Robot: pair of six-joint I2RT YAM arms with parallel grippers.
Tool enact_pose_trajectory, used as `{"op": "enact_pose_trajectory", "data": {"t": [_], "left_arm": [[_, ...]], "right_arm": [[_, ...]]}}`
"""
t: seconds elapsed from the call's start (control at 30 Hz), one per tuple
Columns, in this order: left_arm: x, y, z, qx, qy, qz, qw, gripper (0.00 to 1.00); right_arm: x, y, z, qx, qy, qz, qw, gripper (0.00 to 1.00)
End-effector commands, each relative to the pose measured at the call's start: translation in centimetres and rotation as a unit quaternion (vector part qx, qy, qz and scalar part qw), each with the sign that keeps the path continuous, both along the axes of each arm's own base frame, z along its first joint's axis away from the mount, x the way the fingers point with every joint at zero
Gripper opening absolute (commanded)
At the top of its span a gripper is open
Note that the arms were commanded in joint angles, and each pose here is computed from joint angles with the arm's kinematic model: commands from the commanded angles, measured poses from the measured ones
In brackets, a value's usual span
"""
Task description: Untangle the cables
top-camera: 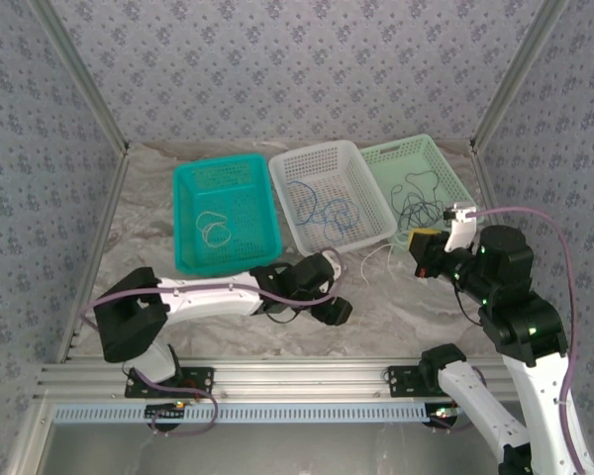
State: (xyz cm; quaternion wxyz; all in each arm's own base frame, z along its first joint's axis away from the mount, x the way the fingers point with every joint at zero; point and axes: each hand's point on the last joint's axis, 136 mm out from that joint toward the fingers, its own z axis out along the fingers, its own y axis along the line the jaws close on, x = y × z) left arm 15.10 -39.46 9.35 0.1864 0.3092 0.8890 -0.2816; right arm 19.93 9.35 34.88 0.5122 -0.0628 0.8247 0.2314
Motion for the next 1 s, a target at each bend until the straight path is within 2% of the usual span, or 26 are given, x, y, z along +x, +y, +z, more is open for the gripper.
{"op": "enact_pose_trajectory", "data": {"t": [0.0, 0.17, 0.27, 0.33, 0.47, 0.63, 0.73, 0.8, 0.97], "left_arm": [[-1.9, -0.7, -0.6, 0.012, 0.051, -0.012, 0.999, 0.75], [-3.0, -0.2, -2.1, 0.063, 0.078, -0.016, 0.995, 0.73], [-3.2, -0.5, -2.7, 0.065, 0.09, -0.012, 0.994, 0.72], [-3.3, -0.9, -3.2, 0.068, 0.099, -0.01, 0.993, 0.68], [-2.9, -0.8, -4.7, 0.091, 0.102, 0.003, 0.991, 0.52], [-1.7, -0.2, -5.1, 0.117, 0.069, 0.019, 0.991, 0.2], [-0.7, 0.4, -4.2, 0.122, 0.037, 0.029, 0.991, 0.07], [0.0, 1.1, -3.4, 0.123, 0.014, 0.041, 0.991, 0.01], [1.6, 2.9, 0.0, 0.099, -0.053, 0.073, 0.991, 0.0]], "right_arm": [[0.2, -0.8, 1.0, 0.004, -0.021, -0.024, 0.999, 0.0], [0.1, -0.9, 1.1, 0.005, -0.024, -0.026, 0.999, 0.0], [0.1, -1.0, 1.0, 0.004, -0.027, -0.028, 0.999, 0.0], [0.1, -1.1, 0.9, 0.004, -0.027, -0.031, 0.999, 0.0], [0.0, -1.2, 1.0, 0.004, -0.029, -0.033, 0.999, 0.0], [-0.1, -1.5, 0.7, -0.003, -0.021, -0.04, 0.999, 0.0], [0.0, -1.6, 0.1, -0.006, -0.013, -0.042, 0.999, 0.0], [0.0, -1.6, -0.3, -0.007, -0.007, -0.043, 0.999, 0.0], [0.0, -2.1, -0.7, -0.014, 0.0, -0.055, 0.998, 0.0]]}}
